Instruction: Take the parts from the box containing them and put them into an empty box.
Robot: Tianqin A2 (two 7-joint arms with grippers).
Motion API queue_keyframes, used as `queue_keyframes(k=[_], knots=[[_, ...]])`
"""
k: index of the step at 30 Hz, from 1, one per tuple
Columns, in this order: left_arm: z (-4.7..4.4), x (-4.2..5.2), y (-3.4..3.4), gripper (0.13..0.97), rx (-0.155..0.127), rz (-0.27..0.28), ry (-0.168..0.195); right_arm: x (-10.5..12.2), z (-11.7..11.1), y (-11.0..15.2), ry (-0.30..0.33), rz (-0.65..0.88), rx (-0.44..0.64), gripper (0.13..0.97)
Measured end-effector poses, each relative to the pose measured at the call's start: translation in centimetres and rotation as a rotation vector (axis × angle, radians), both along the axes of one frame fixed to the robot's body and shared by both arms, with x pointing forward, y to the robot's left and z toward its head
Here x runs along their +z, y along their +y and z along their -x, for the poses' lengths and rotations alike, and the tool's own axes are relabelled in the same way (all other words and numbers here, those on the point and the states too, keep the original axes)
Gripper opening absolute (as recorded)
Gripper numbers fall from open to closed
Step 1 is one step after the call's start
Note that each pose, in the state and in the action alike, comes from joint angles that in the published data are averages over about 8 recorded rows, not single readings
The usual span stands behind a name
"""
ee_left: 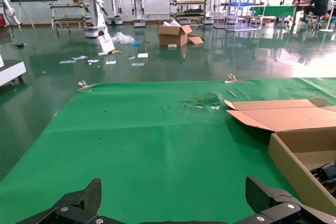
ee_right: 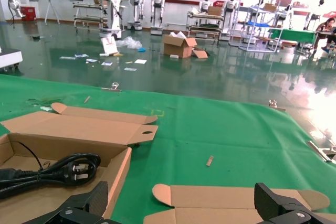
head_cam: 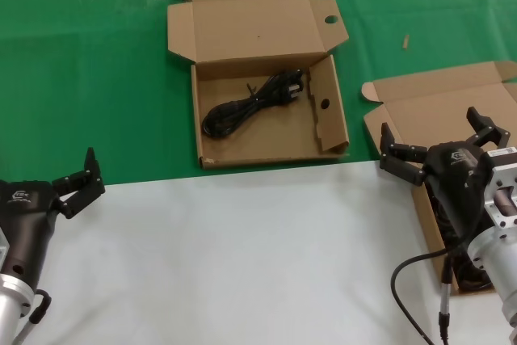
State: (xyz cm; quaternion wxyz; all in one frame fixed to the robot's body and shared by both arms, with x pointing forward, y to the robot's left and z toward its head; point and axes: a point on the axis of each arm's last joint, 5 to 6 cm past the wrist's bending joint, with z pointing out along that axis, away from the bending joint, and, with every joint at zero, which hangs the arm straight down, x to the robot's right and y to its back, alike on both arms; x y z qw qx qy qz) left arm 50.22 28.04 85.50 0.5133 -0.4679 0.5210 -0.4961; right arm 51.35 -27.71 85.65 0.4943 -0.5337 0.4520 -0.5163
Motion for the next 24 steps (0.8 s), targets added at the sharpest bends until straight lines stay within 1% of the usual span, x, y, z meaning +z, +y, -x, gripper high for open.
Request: queue_keyframes(k=[24], knots=[[0.00, 0.00, 0.00, 0.966, 0.000, 0.000, 0.000, 0.00, 0.00, 0.00, 0.000, 0.000, 0.000, 0.966]])
